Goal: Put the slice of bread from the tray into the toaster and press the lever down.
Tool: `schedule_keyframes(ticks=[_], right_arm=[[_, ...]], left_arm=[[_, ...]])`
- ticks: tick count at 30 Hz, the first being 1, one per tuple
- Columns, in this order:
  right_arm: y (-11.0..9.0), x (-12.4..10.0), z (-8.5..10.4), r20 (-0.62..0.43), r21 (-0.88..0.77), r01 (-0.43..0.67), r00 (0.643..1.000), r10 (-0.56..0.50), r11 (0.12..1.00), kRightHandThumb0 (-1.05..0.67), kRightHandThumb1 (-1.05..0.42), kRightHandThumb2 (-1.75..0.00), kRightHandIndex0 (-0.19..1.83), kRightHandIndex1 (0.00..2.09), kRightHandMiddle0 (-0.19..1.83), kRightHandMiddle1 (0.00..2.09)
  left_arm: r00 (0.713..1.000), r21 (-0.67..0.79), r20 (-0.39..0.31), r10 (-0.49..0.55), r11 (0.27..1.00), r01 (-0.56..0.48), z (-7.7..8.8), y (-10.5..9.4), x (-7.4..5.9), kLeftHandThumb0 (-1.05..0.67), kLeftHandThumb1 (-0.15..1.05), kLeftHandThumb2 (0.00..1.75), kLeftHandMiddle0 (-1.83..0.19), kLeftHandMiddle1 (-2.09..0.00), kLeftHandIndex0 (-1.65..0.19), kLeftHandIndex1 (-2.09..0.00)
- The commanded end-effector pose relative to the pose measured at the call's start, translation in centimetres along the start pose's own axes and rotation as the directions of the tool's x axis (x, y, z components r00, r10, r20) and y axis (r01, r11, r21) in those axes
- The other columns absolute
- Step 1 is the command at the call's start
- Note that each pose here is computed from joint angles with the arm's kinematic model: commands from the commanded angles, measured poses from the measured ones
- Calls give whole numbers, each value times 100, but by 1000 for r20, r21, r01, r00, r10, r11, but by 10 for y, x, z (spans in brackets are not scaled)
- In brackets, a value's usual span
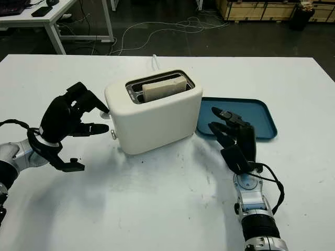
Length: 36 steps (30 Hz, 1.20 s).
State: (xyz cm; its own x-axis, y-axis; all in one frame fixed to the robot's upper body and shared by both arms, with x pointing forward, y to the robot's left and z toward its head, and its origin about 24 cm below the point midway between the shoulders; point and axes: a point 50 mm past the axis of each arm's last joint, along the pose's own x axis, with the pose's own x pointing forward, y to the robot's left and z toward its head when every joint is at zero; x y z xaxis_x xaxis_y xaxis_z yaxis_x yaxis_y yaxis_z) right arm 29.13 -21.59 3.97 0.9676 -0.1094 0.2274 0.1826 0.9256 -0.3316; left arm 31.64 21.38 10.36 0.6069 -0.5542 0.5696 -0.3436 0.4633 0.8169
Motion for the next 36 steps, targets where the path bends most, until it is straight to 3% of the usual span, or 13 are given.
schedule_keyframes(ticks=[1, 25, 31, 36], right_arm=[[1, 1, 2, 21, 23, -1, 1000, 0, 1000, -49, -92, -11, 104, 1, 88, 0], [1, -1, 1, 32, 24, -13, 999, 12, 1000, -52, -92, -12, 106, 1, 89, 0], [-1, -2, 1, 39, 14, -15, 999, 14, 1000, -51, -92, -12, 107, 2, 89, 0], [-1, -3, 1, 34, 29, -15, 999, 14, 999, -52, -92, -12, 107, 2, 89, 0]], left_arm=[[1000, 27, 26, 16, 999, -17, -1, 5, 8, -57, 92, 29, -16, -175, 0, -153], [1000, 46, 19, 2, 999, -3, -1, -3, 7, -59, 92, 26, -22, -175, 0, -163], [993, -7, -21, -119, 993, 119, 3, -24, -2, -63, 92, 26, -34, -175, -2, -173], [970, -78, -65, -233, 971, 228, 15, -53, -18, -67, 92, 12, -49, -175, -26, -169]])
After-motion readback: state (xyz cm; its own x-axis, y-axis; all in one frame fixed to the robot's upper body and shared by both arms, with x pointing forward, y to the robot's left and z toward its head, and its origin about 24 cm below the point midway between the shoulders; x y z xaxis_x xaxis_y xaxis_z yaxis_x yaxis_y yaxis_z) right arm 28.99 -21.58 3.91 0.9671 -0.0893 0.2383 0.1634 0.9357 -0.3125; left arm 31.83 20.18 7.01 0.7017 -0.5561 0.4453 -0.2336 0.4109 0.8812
